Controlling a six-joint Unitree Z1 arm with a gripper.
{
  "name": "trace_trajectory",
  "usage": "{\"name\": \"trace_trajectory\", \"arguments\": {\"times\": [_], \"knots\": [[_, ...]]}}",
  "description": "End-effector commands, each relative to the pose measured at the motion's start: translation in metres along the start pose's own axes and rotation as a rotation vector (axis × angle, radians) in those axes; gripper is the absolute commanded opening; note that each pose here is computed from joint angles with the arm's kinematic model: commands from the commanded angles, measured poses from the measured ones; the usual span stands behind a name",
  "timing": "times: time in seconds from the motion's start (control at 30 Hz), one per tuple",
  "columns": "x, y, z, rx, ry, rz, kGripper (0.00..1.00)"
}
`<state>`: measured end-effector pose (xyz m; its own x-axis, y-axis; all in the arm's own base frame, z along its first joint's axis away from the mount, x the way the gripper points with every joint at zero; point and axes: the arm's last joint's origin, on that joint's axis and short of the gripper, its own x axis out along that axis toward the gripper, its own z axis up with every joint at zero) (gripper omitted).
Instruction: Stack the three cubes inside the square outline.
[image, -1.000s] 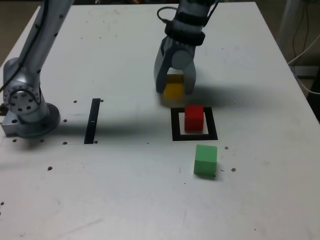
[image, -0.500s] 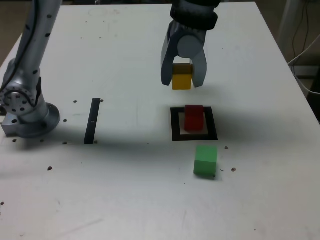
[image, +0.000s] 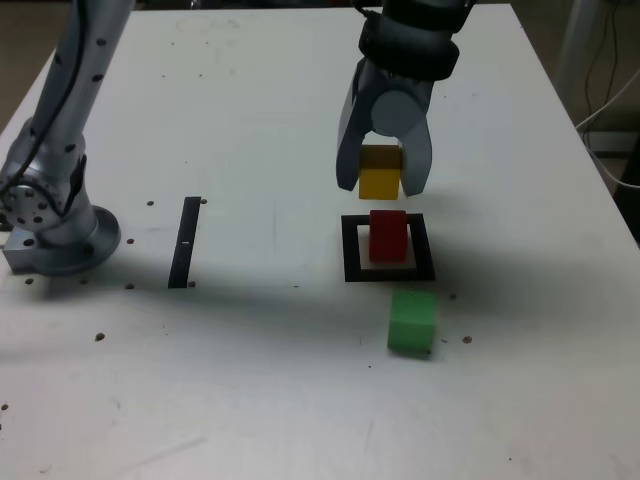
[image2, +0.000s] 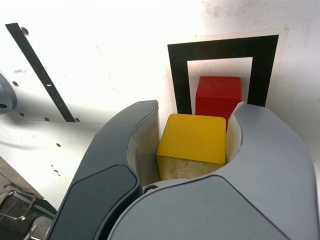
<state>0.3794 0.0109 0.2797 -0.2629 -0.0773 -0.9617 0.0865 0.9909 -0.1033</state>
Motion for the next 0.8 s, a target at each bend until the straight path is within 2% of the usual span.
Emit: {"name": "trace_trajectory", "arguments": {"times": [0.0,0.77], "knots": [[0.004,-0.001,0.004,0.0,0.014,-0.004,0.33],[0.025,0.002,0.025,0.0,0.048,-0.038,0.33]]}}
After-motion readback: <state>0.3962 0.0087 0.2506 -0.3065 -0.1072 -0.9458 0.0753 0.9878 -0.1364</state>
